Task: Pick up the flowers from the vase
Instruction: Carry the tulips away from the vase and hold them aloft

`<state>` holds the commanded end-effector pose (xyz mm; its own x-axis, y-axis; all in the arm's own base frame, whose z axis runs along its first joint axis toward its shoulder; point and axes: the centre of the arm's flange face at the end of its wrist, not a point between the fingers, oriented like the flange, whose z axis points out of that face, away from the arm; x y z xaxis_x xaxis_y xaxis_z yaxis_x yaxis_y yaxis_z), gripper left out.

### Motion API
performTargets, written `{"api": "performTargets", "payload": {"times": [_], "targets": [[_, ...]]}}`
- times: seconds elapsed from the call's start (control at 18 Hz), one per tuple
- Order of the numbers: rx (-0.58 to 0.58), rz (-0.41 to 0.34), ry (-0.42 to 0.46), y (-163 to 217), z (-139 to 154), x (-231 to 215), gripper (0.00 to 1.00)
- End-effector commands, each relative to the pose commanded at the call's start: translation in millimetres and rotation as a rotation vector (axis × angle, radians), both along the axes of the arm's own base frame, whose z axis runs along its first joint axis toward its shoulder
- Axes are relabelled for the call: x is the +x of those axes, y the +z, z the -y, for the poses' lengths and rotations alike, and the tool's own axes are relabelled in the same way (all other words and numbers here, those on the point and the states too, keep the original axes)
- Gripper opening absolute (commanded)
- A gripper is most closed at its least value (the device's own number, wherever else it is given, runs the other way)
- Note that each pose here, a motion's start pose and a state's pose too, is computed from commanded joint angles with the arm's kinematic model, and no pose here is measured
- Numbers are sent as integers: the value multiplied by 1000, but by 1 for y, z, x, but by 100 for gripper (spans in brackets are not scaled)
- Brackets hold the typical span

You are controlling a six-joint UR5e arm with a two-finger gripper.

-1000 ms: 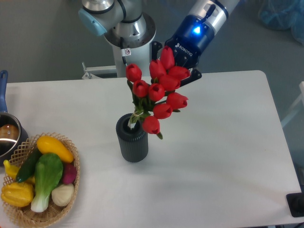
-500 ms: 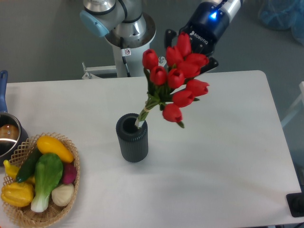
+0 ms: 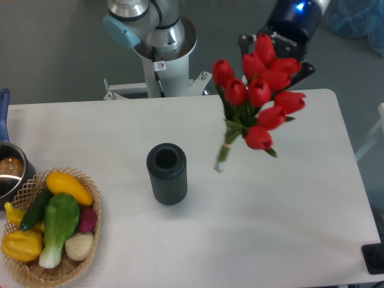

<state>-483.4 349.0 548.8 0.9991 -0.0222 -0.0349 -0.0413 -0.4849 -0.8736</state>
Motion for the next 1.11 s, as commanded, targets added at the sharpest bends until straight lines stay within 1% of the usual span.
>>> {"api": "performTargets", "payload": {"times": [0.06,0.11,0.33,0.39,0.5,0.61,0.72,0.83,1.06,1.11], "targets": [[-10,-36,-19,-6,-2,-9,19],[-37,-97,-45,-13,-2,-15,19],[-167,-147,-18,-21,-1,-17,20],[-227,-171,-14,-25,-6,-18,23],[-302,-200,-17,-27,-25,-23,24],[-368,-224,-3,-27,-32,-23,24],[-445,-233,8,-41,-35,-29,23],[-512,-260,10,-45,-44,-27,22],[-635,-277,15,-70,-58,-38,21],[-653,-267,13,-81,-59,-43,20]]}}
